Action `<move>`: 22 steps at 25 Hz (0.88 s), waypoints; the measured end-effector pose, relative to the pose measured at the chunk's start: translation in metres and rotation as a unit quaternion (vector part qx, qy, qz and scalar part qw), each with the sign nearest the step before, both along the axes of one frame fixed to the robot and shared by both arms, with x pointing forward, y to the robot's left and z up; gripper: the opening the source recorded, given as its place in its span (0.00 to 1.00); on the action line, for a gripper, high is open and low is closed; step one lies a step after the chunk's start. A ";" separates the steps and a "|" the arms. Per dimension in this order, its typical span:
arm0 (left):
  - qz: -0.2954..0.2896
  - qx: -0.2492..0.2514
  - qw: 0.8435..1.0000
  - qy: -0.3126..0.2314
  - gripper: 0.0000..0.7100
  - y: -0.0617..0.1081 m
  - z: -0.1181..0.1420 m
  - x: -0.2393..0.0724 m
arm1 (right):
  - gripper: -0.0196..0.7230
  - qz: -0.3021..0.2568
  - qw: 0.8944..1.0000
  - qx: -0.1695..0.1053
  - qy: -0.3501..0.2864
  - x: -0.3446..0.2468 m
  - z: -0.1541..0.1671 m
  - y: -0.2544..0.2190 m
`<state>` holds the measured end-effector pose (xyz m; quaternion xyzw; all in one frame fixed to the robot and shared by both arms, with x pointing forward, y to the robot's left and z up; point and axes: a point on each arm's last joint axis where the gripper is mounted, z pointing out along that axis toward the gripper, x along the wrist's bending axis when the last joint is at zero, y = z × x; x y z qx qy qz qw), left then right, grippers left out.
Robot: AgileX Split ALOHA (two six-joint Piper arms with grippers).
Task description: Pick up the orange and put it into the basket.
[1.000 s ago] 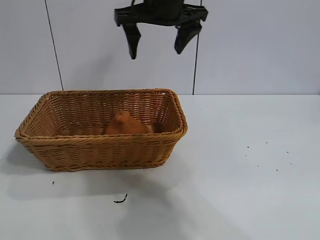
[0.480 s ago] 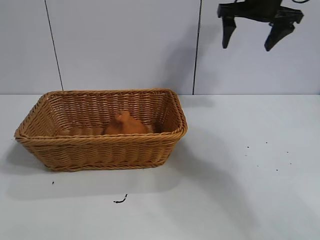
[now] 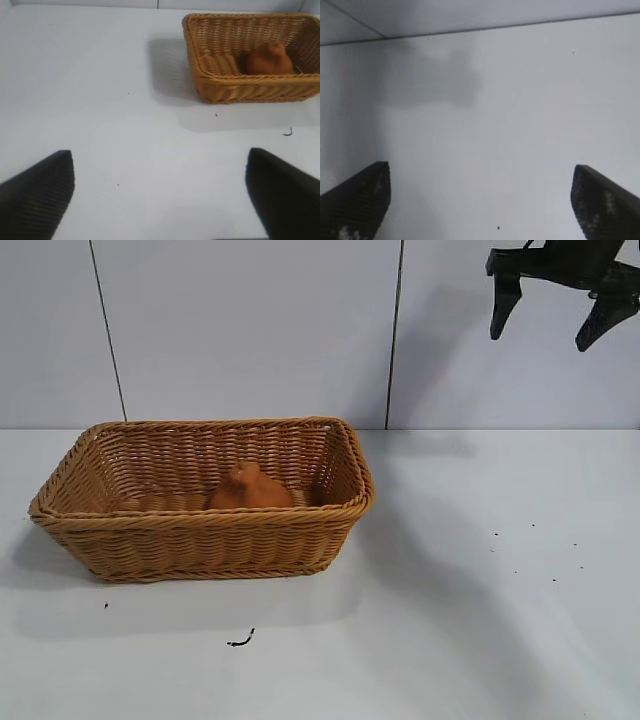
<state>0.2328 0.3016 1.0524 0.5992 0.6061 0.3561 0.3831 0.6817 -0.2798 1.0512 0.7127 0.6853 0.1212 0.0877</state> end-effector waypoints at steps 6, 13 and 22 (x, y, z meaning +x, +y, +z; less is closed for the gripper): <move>0.000 0.000 1.000 0.000 0.94 0.000 0.000 0.000 | 0.93 0.022 0.999 -0.004 0.047 -0.094 0.015 0.000; 0.000 0.000 1.000 0.000 0.94 0.000 0.000 0.000 | 0.93 0.027 0.999 -0.005 0.045 -0.220 0.024 -0.006; 0.000 0.000 1.000 0.000 0.94 0.000 0.000 0.000 | 0.93 0.044 0.993 -0.011 -0.112 -0.351 0.003 -0.012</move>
